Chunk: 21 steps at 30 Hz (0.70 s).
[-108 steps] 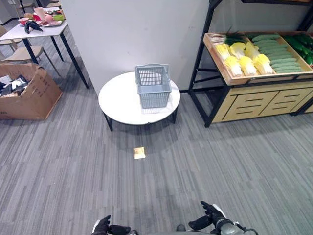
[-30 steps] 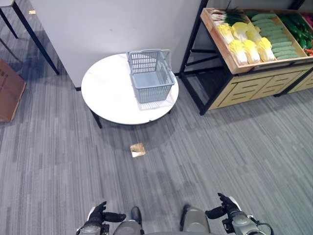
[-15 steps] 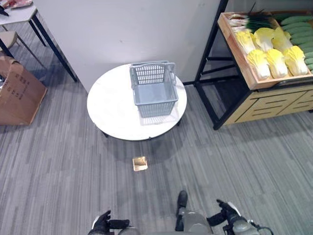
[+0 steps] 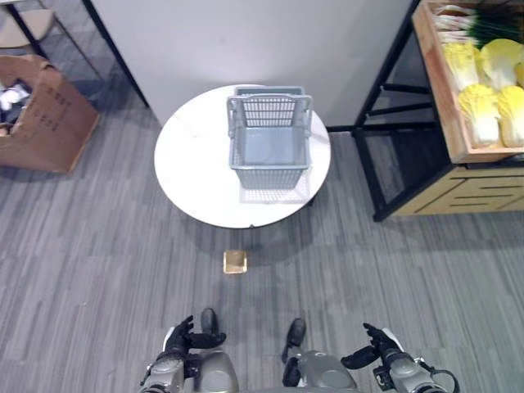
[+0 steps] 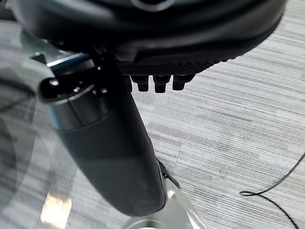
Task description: Get the vegetables into the basket
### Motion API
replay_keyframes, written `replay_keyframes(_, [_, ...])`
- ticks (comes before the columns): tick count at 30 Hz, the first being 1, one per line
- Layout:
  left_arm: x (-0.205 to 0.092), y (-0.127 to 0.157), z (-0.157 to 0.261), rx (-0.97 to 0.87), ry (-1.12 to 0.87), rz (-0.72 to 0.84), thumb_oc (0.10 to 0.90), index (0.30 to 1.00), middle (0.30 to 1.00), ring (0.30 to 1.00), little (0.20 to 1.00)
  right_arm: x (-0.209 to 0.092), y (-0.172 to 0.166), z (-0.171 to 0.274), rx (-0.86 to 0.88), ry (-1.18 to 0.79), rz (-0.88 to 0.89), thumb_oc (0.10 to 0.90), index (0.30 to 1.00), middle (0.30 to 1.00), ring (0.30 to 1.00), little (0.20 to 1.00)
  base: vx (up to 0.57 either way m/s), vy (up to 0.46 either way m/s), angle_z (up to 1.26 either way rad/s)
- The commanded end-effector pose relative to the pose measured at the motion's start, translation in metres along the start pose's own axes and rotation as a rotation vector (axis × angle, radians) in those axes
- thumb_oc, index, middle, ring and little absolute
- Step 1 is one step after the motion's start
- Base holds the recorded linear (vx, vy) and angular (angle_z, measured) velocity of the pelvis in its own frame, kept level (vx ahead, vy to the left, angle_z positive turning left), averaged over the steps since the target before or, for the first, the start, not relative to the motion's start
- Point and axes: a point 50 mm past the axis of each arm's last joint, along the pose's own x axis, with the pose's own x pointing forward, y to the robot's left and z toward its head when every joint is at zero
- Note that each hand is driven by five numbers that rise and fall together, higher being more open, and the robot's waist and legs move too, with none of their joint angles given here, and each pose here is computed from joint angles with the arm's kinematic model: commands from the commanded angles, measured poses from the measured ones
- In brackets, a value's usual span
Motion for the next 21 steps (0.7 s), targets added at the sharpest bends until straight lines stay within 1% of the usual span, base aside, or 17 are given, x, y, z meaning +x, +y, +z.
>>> replay_keyframes(1, [-0.005, 0.011, -0.019, 0.076, 0.036, 0.024, 0.9, 1.0, 1.0, 1.0, 1.0, -0.002, 0.0, -0.003, 0.007, -0.011, -0.006, 0.9, 1.0, 1.0, 1.0, 1.0, 0.16, 0.253, -0.62])
replay_keyframes(6, [-0.003, 0.014, -0.011, 0.118, 0.01, 0.019, 0.9, 1.0, 1.0, 1.0, 1.0, -0.002, 0.01, -0.004, 0.01, 0.0, 0.023, 0.9, 1.0, 1.0, 1.0, 1.0, 0.12, 0.26, -0.12])
replay_keyframes(11, [-0.003, 0.023, -0.01, 0.166, 0.021, 0.035, 0.9, 1.0, 1.0, 1.0, 1.0, 0.0, 0.02, 0.01, 0.008, -0.041, 0.05, 0.9, 1.0, 1.0, 1.0, 1.0, 0.07, 0.205, -0.04])
replay_keyframes(14, [-0.003, 0.028, -0.011, 0.16, 0.029, 0.049, 0.9, 1.0, 1.0, 1.0, 1.0, 0.0, 0.021, 0.017, 0.006, -0.066, 0.053, 0.9, 1.0, 1.0, 1.0, 1.0, 0.06, 0.185, -0.22])
replay_keyframes(18, [-0.004, 0.035, -0.013, 0.139, 0.044, 0.072, 0.9, 1.0, 1.0, 1.0, 1.0, 0.001, 0.022, 0.021, 0.004, -0.079, 0.051, 0.9, 1.0, 1.0, 1.0, 1.0, 0.1, 0.048, -0.21])
replay_keyframes(21, [-0.003, 0.036, -0.012, 0.124, 0.044, 0.084, 0.9, 1.0, 1.0, 1.0, 1.0, 0.001, 0.022, 0.024, 0.005, -0.088, 0.049, 0.9, 1.0, 1.0, 1.0, 1.0, 0.1, -0.139, 0.01])
